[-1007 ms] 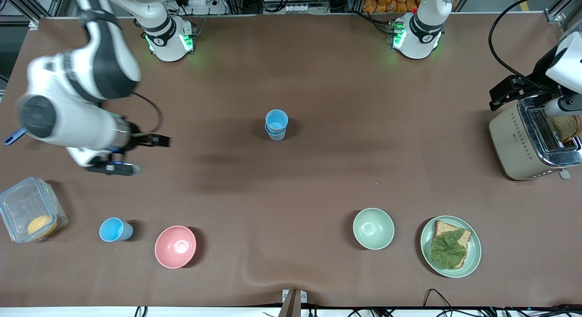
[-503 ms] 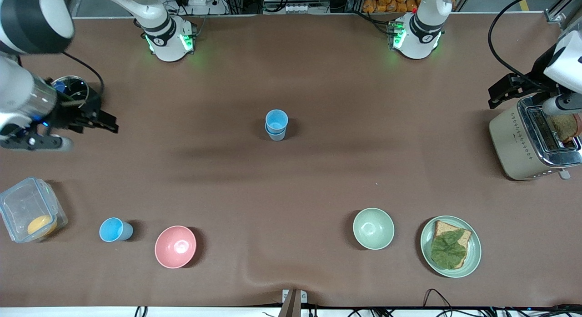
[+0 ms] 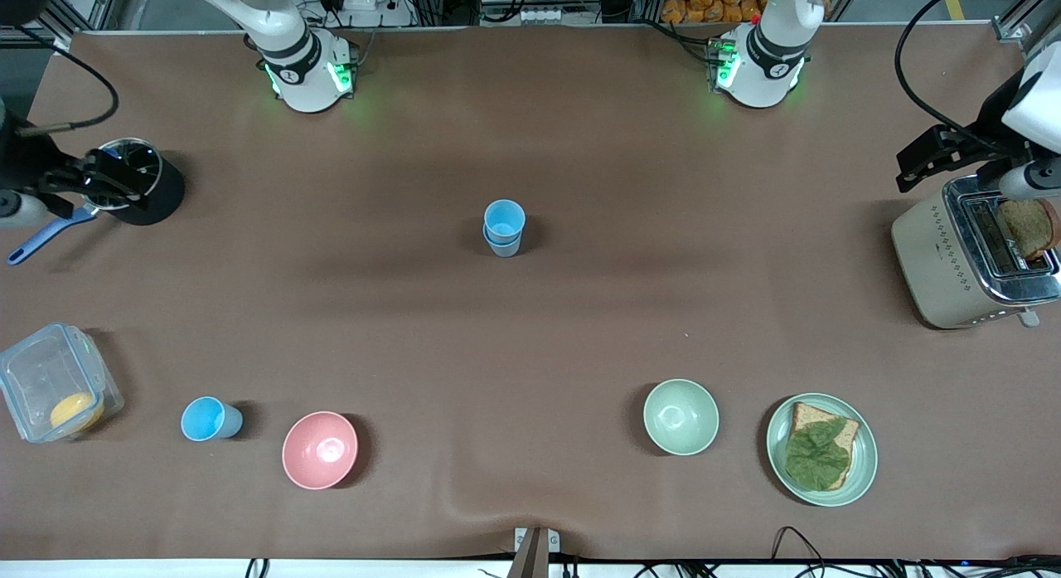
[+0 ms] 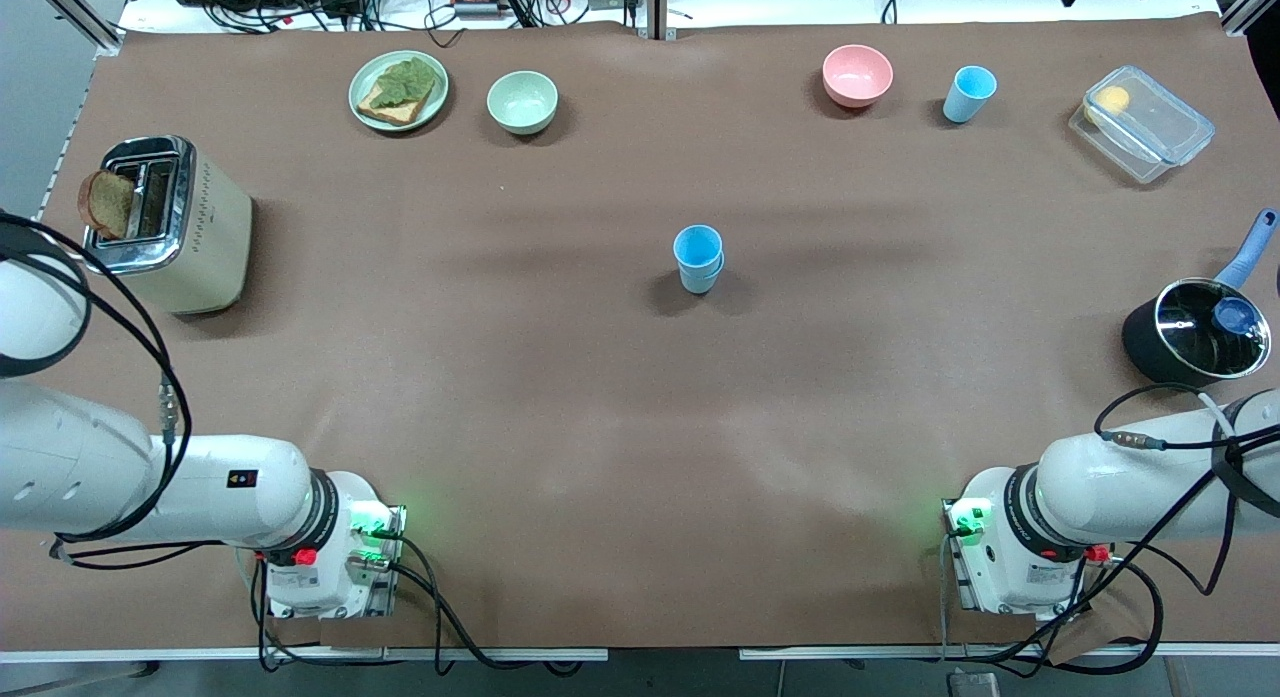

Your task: Stack blue cups with both arms

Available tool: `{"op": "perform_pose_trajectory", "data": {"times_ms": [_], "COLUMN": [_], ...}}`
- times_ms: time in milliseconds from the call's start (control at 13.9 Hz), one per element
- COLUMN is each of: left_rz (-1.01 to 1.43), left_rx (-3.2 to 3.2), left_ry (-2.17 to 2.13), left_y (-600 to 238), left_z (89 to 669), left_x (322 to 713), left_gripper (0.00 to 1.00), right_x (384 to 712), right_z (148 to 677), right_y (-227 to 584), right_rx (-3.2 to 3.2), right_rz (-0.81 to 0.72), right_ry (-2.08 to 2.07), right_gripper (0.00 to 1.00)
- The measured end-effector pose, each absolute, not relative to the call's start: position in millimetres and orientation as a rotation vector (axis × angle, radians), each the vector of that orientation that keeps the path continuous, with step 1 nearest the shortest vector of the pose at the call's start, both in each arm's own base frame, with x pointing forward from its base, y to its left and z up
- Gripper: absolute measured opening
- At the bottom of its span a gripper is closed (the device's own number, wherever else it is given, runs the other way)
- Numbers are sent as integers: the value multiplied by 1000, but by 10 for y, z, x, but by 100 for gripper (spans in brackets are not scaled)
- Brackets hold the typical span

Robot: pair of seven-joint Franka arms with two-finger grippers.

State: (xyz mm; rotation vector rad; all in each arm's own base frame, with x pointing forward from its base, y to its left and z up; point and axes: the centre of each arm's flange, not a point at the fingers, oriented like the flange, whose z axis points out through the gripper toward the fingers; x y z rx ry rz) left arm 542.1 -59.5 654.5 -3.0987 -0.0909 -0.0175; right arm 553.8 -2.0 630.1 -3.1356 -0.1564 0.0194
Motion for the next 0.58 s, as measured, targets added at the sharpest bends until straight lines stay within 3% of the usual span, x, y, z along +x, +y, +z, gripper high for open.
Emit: {"op": "perform_pose_trajectory", "data": {"times_ms": [575], "left_rz": [-4], "left_rx": [-3117], "left_ry": [-76], "left_y": [-662], "left_z": [6526], "left_x": [5413], "left_gripper": [100], "right_x": [5508], "right_z": [6299], "right_y": [-127], "right_rx": [-3142], "right_rz": [57], "right_ry": [-134], "right_gripper": [100]}}
